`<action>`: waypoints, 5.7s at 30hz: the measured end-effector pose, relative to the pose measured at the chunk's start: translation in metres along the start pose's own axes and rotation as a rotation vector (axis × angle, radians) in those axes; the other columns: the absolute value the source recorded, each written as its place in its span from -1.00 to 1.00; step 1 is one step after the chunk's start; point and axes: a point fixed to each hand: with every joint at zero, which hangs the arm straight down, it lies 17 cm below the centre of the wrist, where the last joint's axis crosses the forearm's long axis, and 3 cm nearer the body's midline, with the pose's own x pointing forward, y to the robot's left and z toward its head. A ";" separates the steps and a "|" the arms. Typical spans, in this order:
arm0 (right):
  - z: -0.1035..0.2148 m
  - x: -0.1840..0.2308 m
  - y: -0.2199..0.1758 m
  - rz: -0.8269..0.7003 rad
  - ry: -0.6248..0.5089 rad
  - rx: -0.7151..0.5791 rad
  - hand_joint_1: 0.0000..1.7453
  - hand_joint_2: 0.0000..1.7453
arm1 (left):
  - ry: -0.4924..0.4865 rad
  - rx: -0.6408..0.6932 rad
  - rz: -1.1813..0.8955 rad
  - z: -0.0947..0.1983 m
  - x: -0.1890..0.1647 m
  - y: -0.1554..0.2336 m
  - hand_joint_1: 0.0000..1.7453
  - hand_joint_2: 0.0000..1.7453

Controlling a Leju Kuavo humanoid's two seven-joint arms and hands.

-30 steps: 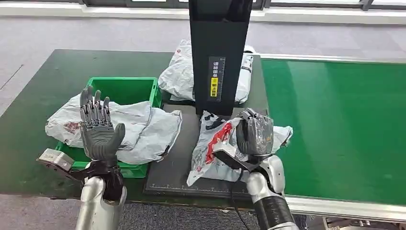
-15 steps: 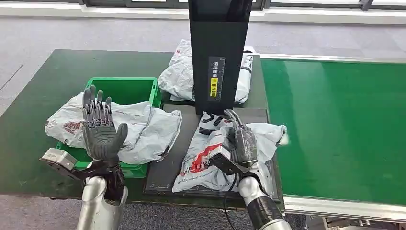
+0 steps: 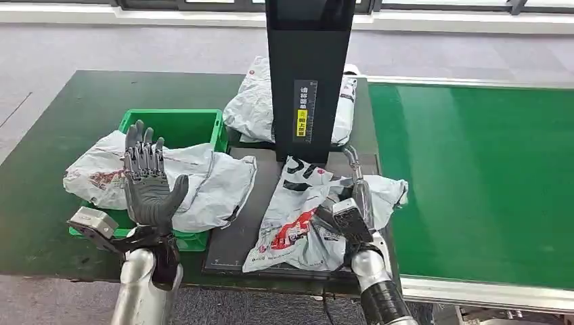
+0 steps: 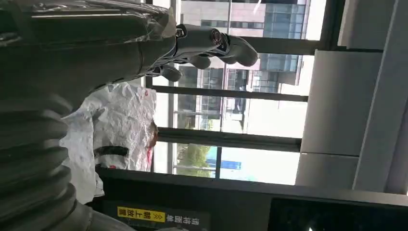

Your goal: Moved the parcel from conveyor to table for the left to box.

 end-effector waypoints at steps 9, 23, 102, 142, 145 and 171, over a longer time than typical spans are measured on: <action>-0.003 0.007 -0.031 -0.094 -0.021 -0.052 -1.00 1.00 | 0.010 -0.081 -0.148 0.001 -0.010 -0.021 -1.00 1.00; -0.011 0.018 -0.040 -0.079 -0.060 -0.051 -1.00 1.00 | 0.149 -0.488 -0.453 0.057 -0.108 -0.126 -1.00 1.00; -0.018 0.029 -0.064 -0.055 -0.095 -0.112 -1.00 1.00 | -0.343 0.019 -1.568 -0.095 0.048 -0.055 1.00 1.00; 0.002 0.032 -0.074 -0.058 -0.092 -0.122 -1.00 1.00 | 0.198 0.435 -1.742 -0.114 0.029 0.244 1.00 1.00; 0.002 0.031 -0.076 -0.057 -0.083 -0.128 -1.00 1.00 | 0.199 0.458 -1.749 -0.111 0.037 0.257 1.00 1.00; 0.004 0.030 -0.084 -0.049 -0.076 -0.144 -1.00 1.00 | 0.147 0.517 -1.725 -0.100 0.061 0.287 -1.00 -1.00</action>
